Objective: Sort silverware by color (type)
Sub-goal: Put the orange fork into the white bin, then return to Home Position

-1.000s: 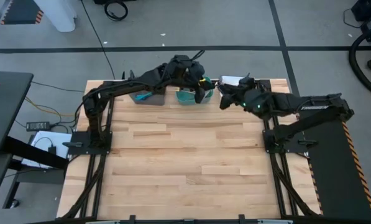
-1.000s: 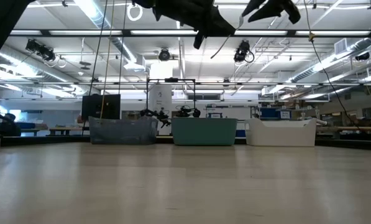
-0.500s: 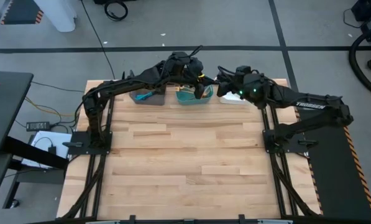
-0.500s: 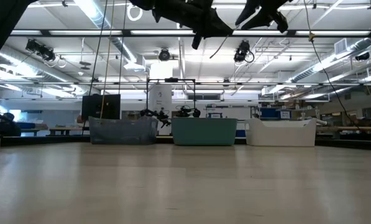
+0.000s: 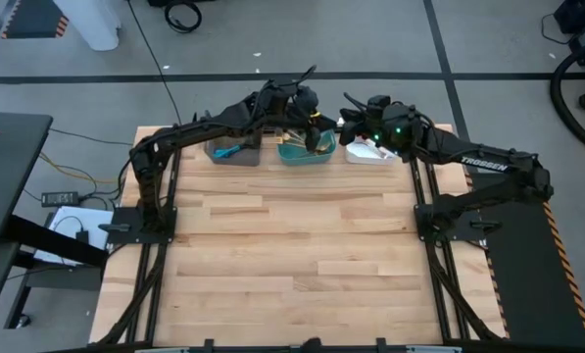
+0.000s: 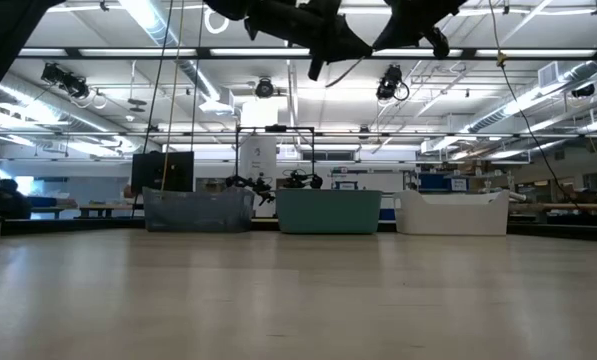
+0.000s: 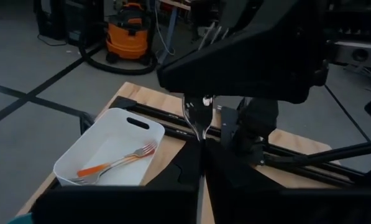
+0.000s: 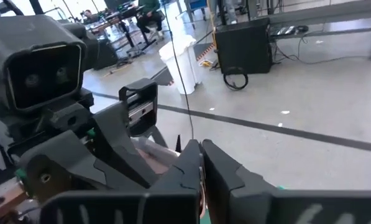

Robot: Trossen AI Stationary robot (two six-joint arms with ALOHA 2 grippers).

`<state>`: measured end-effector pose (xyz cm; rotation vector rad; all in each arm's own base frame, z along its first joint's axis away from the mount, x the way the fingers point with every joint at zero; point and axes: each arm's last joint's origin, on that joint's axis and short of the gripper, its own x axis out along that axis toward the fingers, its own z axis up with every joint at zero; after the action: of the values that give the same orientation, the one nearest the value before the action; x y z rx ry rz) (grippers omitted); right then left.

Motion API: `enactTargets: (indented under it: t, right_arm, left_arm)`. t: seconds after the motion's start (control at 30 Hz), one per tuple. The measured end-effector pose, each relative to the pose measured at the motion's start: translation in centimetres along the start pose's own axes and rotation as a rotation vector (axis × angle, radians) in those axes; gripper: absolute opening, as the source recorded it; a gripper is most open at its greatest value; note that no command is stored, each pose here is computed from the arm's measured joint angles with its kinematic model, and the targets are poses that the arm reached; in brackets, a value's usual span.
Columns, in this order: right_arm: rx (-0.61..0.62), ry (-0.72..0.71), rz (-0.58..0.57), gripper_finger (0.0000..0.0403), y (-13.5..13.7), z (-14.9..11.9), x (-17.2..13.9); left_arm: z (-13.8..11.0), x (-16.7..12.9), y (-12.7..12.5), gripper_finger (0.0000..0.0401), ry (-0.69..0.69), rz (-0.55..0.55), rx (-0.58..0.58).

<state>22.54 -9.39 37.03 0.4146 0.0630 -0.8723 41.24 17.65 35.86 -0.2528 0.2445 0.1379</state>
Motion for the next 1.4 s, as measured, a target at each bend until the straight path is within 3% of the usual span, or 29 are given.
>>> enactTargets:
  t: [0.07, 0.3, 0.47, 0.63, 0.83, 1.0, 1.2, 1.4]
  right_arm:
    - [-0.018, -0.005, -0.012, 0.0007, -0.4, 0.2, 0.2]
    - [-0.156, 0.005, -0.262, 0.0004, -3.4, 0.6, 0.9]
    - [-0.176, 0.168, -0.382, 0.0004, -6.4, -0.2, 1.4]
    - [-0.251, 0.323, -0.503, 0.0004, -9.0, -0.8, 1.2]
    - [-0.521, 0.567, -0.464, 0.0005, -10.8, -2.4, 3.8]
    - [-0.664, 0.754, -0.488, 0.0023, -11.9, -4.7, 6.3]
    - [-0.729, 0.928, -0.508, 0.0055, -12.6, -7.5, 8.4]
    - [-0.687, 0.903, -0.547, 0.0076, -12.4, -8.3, 9.4]
  left_arm:
    - [0.1, -0.2, 0.7, 0.0031, -0.003, 0.012, -0.006]
    - [0.8, -1.6, 4.2, 0.0068, -0.032, 0.093, -0.038]
    - [0.9, -3.1, 6.0, 0.0078, 0.016, 0.105, -0.073]
    - [1.4, -5.5, 6.8, 0.0071, 0.076, 0.148, -0.013]
    - [2.5, -8.7, 6.4, 0.0066, 0.115, 0.172, 0.083]
    - [3.1, -11.5, 5.6, 0.0066, 0.162, 0.22, 0.128]
    - [3.6, -15.3, 5.4, 0.0066, 0.22, 0.292, 0.107]
    - [4.1, -19.7, 5.4, 0.0066, 0.237, 0.367, 0.025]
